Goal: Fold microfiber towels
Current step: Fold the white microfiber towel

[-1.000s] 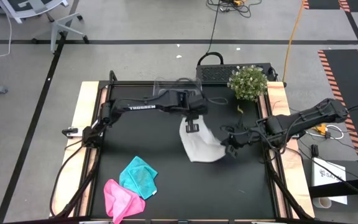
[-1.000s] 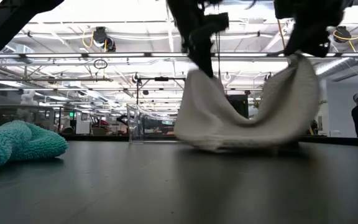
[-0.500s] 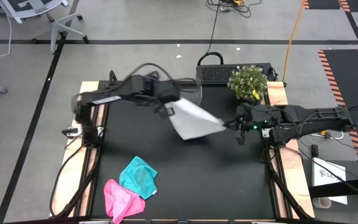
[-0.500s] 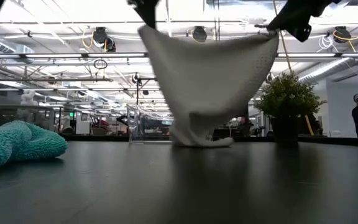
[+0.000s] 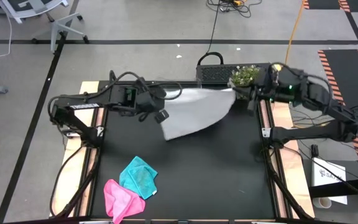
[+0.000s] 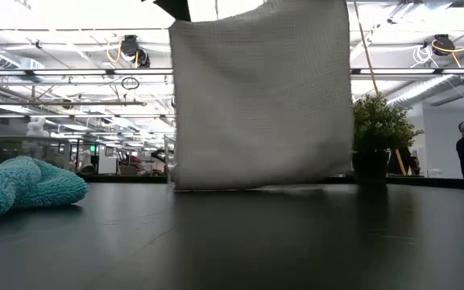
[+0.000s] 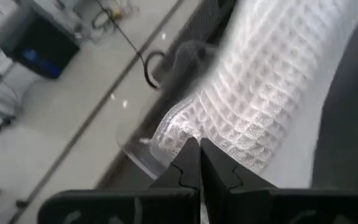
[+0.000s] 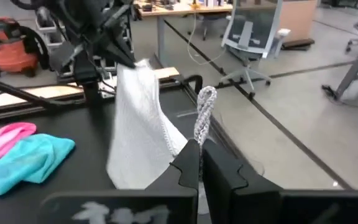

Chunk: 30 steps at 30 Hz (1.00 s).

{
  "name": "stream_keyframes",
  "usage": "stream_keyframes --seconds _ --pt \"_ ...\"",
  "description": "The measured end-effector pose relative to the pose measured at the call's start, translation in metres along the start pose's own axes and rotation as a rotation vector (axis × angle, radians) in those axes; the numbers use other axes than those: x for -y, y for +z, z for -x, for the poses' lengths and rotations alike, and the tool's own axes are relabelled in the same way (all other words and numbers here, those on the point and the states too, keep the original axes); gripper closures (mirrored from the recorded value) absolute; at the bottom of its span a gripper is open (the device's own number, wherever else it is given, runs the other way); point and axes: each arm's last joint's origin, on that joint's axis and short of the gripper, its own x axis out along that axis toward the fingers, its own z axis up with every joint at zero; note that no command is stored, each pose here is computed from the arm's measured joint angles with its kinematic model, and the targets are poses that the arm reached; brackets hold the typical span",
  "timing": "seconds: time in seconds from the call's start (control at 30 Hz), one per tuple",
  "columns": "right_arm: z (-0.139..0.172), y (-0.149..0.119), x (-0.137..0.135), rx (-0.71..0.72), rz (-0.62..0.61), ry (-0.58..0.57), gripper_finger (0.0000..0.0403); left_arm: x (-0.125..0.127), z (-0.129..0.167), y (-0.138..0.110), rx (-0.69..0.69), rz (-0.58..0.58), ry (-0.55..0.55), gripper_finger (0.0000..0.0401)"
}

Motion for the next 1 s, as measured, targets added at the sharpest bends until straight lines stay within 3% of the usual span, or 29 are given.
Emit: stream_keyframes --seconds 0.2,0.47,0.73,0.87,1.0 --pt "-0.032 0.009 0.011 -0.145 0.063 -0.057 0.0403 -0.032 0.011 0.024 0.092 -0.058 0.087 0.0401" --pt "-0.068 0.001 0.039 -0.268 0.113 -0.141 0.0403 -0.073 0.008 0.036 0.093 -0.045 0.119 0.0401" --pt "-0.043 0.021 0.070 -0.254 0.136 -0.236 0.0403 -0.083 0.002 0.038 0.098 -0.021 0.081 0.0401" --pt "-0.025 0.035 0.074 -0.210 0.154 -0.250 0.0403 -0.083 0.002 0.043 0.140 -0.001 0.057 0.0401" --pt "-0.021 0.033 0.073 -0.260 0.166 -0.248 0.0403 -0.078 -0.002 0.046 0.156 0.001 0.015 0.0401"
